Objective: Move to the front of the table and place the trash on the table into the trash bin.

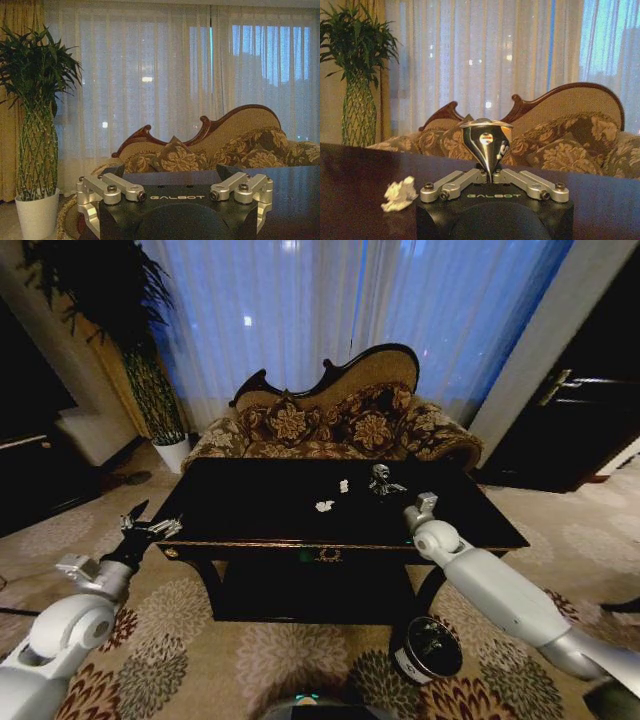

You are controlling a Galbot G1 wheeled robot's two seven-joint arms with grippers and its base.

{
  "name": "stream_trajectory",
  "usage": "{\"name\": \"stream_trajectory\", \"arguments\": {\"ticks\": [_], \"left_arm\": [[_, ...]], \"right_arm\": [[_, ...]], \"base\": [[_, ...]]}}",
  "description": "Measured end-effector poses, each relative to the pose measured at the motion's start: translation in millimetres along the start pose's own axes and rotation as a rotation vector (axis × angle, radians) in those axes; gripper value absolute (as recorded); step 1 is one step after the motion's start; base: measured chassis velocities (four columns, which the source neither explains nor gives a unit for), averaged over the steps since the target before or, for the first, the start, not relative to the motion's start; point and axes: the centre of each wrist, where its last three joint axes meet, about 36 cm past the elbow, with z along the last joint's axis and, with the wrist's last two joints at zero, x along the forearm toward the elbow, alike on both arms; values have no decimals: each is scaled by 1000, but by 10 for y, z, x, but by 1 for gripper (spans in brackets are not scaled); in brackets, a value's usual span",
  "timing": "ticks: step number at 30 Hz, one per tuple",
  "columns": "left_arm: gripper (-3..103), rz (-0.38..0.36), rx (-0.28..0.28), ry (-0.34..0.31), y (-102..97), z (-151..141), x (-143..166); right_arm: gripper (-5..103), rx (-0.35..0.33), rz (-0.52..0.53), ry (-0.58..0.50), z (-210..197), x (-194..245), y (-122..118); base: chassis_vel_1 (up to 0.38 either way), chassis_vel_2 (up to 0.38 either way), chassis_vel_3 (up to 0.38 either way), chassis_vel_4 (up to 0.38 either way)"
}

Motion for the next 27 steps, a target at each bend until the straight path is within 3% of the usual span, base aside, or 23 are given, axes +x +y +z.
{"name": "stream_trajectory", "arguments": {"ticks": [4,13,27], "left_arm": [[100,0,0,0,0,0,0],[100,0,0,0,-1,-1,0],[100,0,0,0,0,0,0]], "right_arm": [[0,-1,19,-23,-102,125,-97],[0,33,108,-58,-268,976,-599],[0,34,190,-110,-145,1807,-609]], "base": [[0,0,0,0],[0,0,0,0],[0,0,0,0]]}}
